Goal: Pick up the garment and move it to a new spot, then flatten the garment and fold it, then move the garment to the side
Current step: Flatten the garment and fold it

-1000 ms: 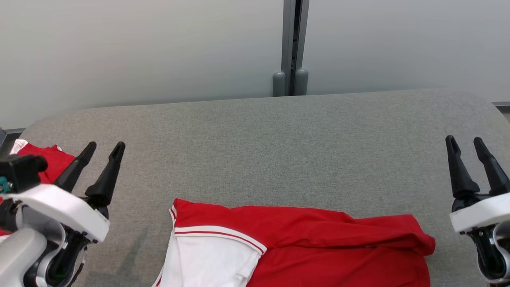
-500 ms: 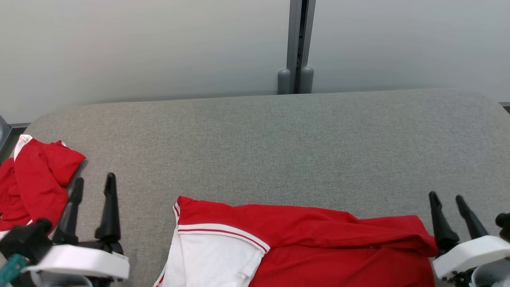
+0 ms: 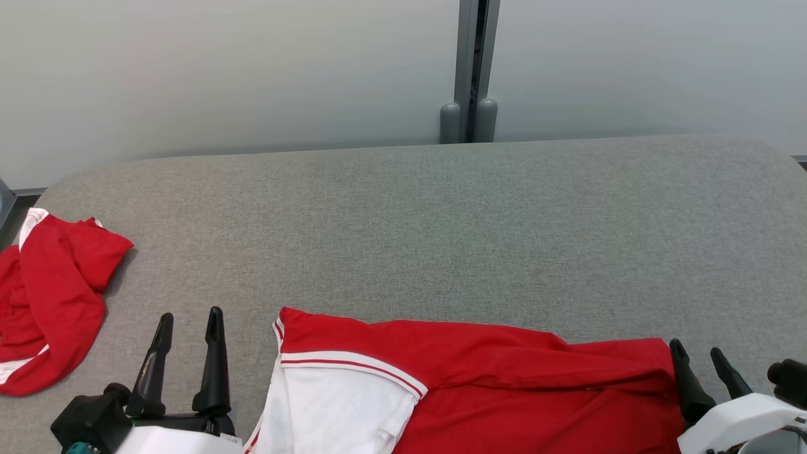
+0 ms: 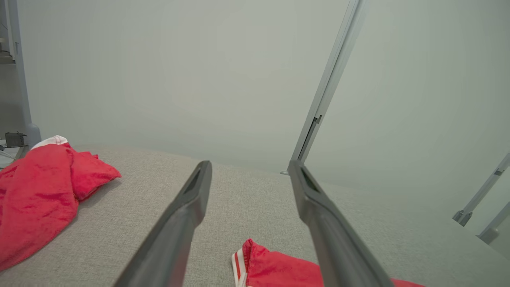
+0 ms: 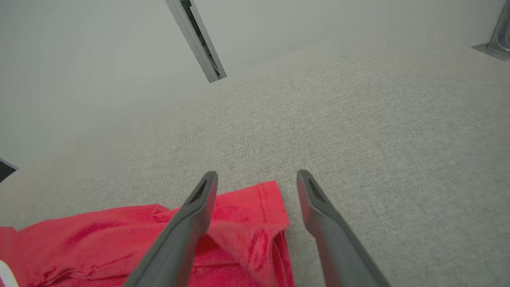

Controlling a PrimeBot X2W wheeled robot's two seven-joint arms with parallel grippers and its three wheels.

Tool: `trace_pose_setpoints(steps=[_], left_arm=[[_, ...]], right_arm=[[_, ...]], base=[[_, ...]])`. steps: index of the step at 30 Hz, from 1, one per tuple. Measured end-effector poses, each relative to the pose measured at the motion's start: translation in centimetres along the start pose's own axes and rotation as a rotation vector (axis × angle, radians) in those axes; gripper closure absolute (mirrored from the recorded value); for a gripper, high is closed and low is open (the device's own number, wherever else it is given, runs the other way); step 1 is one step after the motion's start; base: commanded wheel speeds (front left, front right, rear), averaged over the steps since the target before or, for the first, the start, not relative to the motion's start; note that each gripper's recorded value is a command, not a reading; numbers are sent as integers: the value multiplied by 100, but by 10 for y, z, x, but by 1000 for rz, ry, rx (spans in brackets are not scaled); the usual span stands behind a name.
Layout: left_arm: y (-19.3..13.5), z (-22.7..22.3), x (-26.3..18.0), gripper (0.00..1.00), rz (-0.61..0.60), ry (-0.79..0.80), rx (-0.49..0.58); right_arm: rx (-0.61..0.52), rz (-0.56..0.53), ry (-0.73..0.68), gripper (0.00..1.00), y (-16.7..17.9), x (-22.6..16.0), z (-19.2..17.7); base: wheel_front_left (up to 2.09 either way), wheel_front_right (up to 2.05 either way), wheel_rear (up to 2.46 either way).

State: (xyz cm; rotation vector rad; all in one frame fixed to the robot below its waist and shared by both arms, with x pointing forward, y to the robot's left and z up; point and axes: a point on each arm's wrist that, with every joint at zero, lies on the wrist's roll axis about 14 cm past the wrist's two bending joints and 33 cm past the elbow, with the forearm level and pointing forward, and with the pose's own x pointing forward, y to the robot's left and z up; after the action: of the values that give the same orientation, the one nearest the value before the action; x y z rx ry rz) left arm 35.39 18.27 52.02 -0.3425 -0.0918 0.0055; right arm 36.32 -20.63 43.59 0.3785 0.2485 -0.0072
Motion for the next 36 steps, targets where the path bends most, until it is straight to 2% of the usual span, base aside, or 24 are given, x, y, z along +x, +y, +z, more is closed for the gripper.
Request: trace_pose_setpoints(steps=[11,15,23,24,25,26,27,36], left_arm=[[-5,-18,3,0,-25,36,1],[-6,-23,5,0,-33,48,4],[-8,-32,10,0,-45,68,7],[-8,-33,9,0,-46,70,7],[-8,-33,10,0,-45,72,7],[-9,-34,10,0,-48,73,7],[-9,-34,11,0,-50,73,6],[-12,-38,11,0,-58,79,-2]], right_arm=[[93,-72,211,0,-13,-2,-58],[117,-87,237,0,-14,1,-66],[151,-37,323,0,8,9,-86],[152,-28,333,13,10,10,-88],[154,-24,339,63,11,10,-89],[154,-20,342,93,12,11,-90],[153,-14,346,100,14,11,-91],[155,5,265,100,18,20,-76]], base=[[0,0,0],[0,0,0],[0,0,0],[0,0,0],[0,0,0],[0,0,0],[0,0,0],[0,0,0]])
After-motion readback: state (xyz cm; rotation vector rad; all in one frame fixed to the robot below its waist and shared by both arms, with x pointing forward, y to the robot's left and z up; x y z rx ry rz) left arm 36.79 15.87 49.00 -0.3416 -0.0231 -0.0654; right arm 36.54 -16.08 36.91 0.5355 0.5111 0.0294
